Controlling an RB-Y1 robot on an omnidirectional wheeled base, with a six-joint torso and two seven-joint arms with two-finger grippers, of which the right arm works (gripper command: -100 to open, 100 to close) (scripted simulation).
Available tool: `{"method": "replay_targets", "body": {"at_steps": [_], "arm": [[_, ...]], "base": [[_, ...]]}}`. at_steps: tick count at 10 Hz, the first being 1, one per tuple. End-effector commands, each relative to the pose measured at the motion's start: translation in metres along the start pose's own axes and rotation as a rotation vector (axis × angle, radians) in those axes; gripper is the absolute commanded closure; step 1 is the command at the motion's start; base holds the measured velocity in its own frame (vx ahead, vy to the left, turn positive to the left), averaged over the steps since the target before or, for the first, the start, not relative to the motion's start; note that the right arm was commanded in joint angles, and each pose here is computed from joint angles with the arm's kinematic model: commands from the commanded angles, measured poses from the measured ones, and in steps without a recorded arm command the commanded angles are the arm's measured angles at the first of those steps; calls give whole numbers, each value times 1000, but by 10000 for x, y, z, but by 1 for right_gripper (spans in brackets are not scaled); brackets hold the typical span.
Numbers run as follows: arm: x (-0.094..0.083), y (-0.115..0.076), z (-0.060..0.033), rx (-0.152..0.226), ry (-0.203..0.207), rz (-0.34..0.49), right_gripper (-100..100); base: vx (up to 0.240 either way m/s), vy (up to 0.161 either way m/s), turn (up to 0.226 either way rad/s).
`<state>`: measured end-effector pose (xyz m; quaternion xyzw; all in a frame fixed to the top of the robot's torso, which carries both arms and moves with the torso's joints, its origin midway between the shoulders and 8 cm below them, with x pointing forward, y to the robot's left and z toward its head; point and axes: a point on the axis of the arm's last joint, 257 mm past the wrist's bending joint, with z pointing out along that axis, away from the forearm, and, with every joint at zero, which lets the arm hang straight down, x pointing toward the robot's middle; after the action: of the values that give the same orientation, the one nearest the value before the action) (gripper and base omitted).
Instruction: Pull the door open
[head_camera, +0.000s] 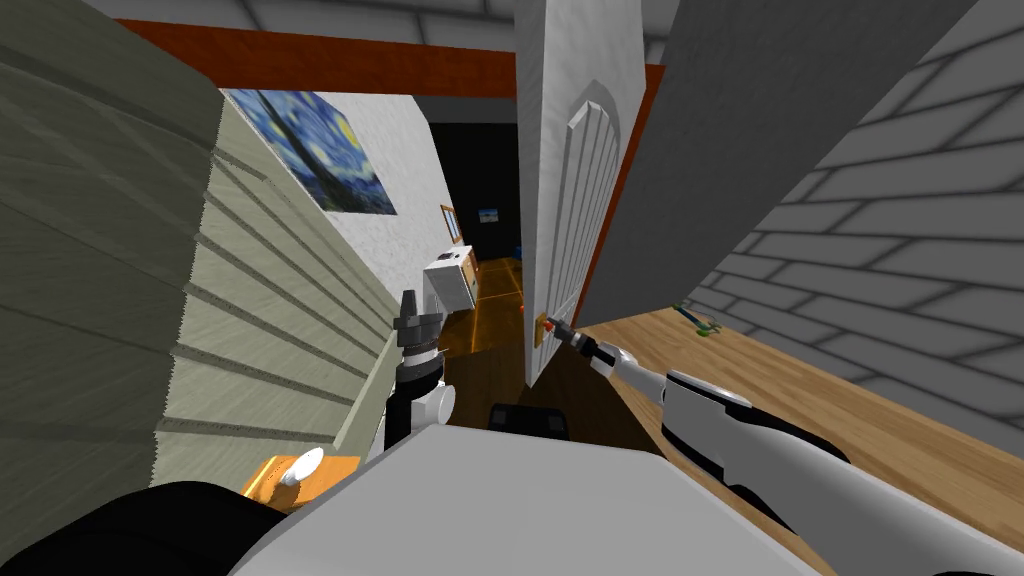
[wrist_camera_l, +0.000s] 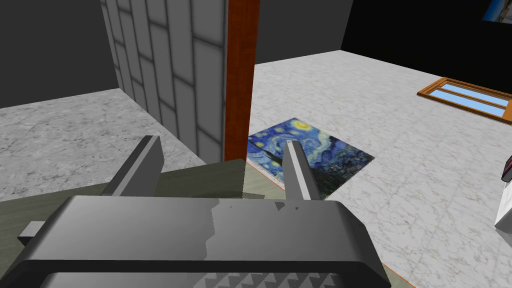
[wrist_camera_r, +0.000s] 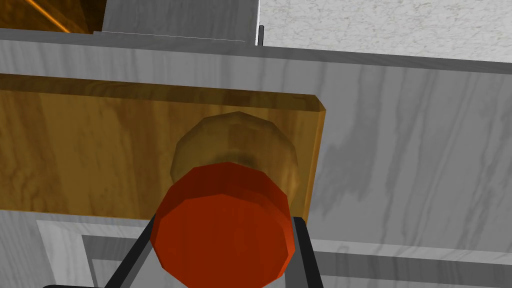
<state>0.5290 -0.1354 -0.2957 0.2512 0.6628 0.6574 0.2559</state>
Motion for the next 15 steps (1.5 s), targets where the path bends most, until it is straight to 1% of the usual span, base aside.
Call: {"method": "replay_targets", "body": {"at_steps": [1, 3, 5, 6, 8, 15], "arm": [[65, -9, -31, -4, 25, 6, 100], [83, -7, -76, -5, 43, 7, 100], [93, -6, -101, -5, 53, 8, 100], [29, 24, -104, -4, 39, 1, 100], [89, 10, -118, -3, 63, 2, 100], [286, -1, -137, -5, 140, 7, 100]], "base": [[-86, -141, 86], [-86, -165, 150], [-62, -139, 69], [-18, -49, 3], [-57, -171, 116], [-92, -212, 106]]}}
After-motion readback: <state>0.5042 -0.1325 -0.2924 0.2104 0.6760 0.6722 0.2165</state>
